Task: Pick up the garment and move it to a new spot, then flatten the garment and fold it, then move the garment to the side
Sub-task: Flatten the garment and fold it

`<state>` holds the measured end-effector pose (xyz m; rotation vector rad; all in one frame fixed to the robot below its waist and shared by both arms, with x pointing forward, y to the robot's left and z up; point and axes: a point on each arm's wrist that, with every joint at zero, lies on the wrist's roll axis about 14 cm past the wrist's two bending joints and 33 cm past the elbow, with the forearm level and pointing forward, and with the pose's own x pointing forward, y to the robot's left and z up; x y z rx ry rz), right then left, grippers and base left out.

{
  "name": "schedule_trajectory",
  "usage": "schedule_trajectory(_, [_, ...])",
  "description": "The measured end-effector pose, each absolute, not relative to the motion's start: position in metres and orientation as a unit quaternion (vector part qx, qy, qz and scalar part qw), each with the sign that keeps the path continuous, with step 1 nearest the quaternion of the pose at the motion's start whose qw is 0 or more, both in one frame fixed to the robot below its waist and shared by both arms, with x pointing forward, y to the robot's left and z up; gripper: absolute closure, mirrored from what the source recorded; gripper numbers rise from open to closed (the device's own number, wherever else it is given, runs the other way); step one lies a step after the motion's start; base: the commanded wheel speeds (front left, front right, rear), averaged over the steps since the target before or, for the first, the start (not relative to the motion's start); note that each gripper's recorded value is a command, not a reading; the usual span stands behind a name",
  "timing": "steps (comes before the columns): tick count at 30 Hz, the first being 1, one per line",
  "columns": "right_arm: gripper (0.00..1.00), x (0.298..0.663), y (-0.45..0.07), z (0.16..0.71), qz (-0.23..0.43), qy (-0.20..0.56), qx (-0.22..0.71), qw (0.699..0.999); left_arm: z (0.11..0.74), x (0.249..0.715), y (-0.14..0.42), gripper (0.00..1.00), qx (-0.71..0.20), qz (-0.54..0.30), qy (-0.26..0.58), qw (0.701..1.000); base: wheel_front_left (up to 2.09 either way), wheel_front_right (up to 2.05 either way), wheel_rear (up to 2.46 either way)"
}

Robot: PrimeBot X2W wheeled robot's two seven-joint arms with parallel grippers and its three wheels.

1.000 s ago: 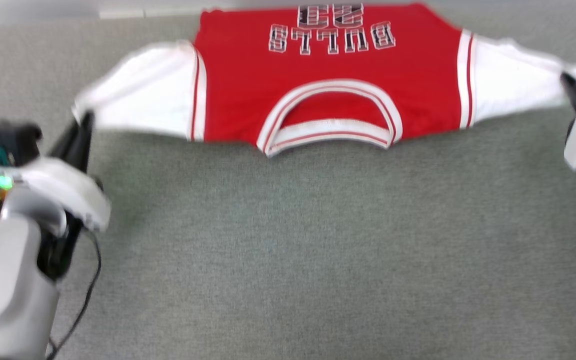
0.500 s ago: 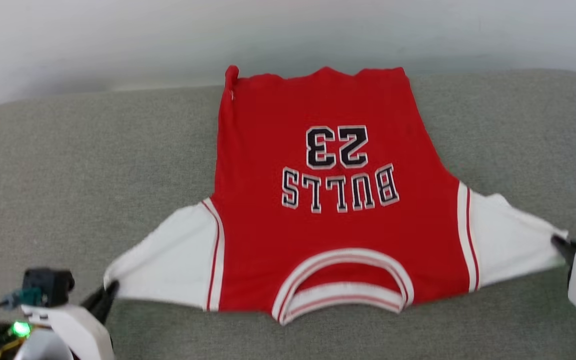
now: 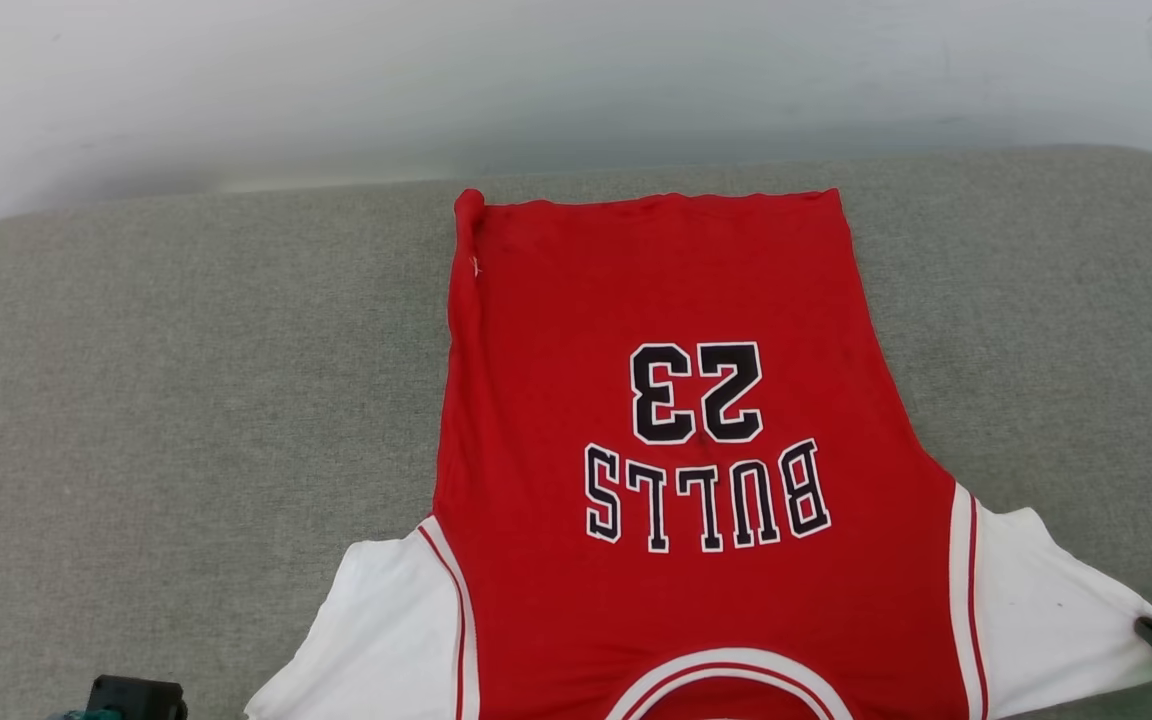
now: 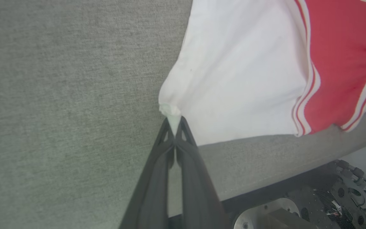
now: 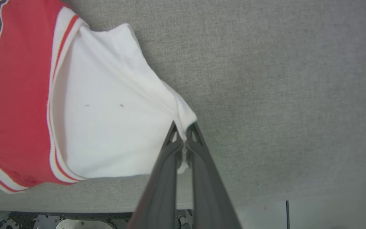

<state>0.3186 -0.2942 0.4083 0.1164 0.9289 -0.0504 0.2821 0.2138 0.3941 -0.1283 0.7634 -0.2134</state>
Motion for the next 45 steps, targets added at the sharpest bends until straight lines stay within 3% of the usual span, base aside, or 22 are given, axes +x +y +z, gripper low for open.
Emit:
schedule_trajectory(4, [1.0,0.324,-0.286,0.409,-0.015,0.446,0.054,0.893,0.398,0.286,0.206,1.0,-0.064,-0.116,0.367,0.921,0.0,0.0,0.0])
schedule_trajectory(5, [0.0,0.328,-0.283,0.412,-0.01,0.439,0.048,0.897,0.4,0.289,0.203,1.0,-0.065,-0.12,0.364,0.921,0.0,0.0,0.0])
schedule_trajectory(9, [0.0,0.342,-0.272,0.42,0.013,0.431,0.041,0.901,0.41,0.289,0.179,1.0,-0.118,-0.152,0.36,0.913,0.0,0.0,0.0])
schedule_trajectory(15, [0.0,0.396,-0.246,0.459,0.057,0.378,0.026,0.923,0.427,0.292,0.166,1.0,-0.123,-0.178,0.352,0.911,0.0,0.0,0.0])
schedule_trajectory(25, [0.0,0.52,-0.211,0.47,0.089,0.38,-0.006,0.921,0.436,0.313,0.14,1.0,-0.132,-0.216,0.348,0.903,0.0,0.0,0.0])
schedule_trajectory(34, [0.0,0.622,-0.186,0.432,0.076,0.431,-0.028,0.899,0.435,0.329,0.147,1.0,-0.119,-0.207,0.35,0.906,0.0,0.0,0.0])
schedule_trajectory(45, [0.0,0.659,-0.153,0.36,0.079,0.503,-0.031,0.86,0.423,0.337,0.164,1.0,-0.119,-0.148,0.357,0.915,0.0,0.0,0.0])
